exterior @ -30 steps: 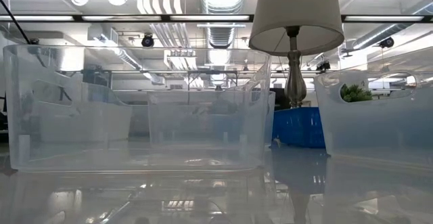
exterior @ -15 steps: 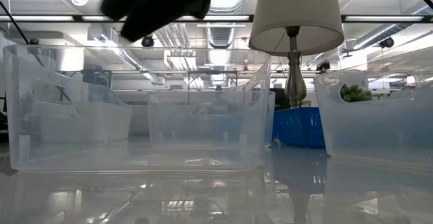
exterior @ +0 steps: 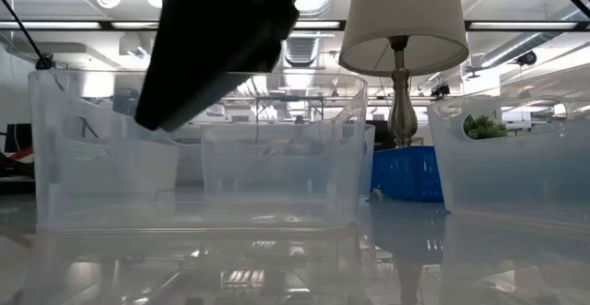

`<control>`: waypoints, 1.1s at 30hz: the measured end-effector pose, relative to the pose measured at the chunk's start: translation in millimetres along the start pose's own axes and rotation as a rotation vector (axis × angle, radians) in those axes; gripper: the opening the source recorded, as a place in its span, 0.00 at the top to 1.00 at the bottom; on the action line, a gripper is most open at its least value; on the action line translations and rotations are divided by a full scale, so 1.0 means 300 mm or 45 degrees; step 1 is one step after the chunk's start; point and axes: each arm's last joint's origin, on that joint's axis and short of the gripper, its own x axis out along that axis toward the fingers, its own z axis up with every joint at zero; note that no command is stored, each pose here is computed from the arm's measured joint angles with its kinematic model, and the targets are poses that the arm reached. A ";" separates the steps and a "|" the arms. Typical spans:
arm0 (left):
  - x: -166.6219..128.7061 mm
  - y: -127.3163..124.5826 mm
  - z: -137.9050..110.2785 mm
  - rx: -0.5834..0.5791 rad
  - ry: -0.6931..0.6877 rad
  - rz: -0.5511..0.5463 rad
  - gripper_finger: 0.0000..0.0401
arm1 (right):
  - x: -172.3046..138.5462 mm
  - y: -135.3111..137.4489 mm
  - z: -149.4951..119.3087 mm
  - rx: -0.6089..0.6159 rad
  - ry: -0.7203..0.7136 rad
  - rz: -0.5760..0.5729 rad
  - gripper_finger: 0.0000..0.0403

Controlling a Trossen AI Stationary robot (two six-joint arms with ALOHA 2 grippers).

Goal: Stack baskets by color
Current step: Stack the bottom left transparent bin on top of the top transparent bin

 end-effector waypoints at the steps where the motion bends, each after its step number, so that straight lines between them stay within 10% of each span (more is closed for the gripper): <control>1: 0.000 0.000 0.000 0.000 0.000 0.000 0.99 | 0.006 -0.002 -0.004 0.002 0.002 -0.008 0.69; 10: 0.000 0.000 -0.001 0.001 0.001 0.000 0.99 | 0.019 0.003 -0.022 0.023 0.022 -0.015 0.96; 25: 0.010 -0.024 0.004 -0.030 -0.023 -0.037 0.99 | -0.170 0.028 0.069 -0.116 -0.102 0.127 0.98; 33: 0.018 -0.039 0.016 -0.058 -0.071 -0.069 0.99 | -0.363 -0.101 0.087 -0.177 -0.059 0.065 0.98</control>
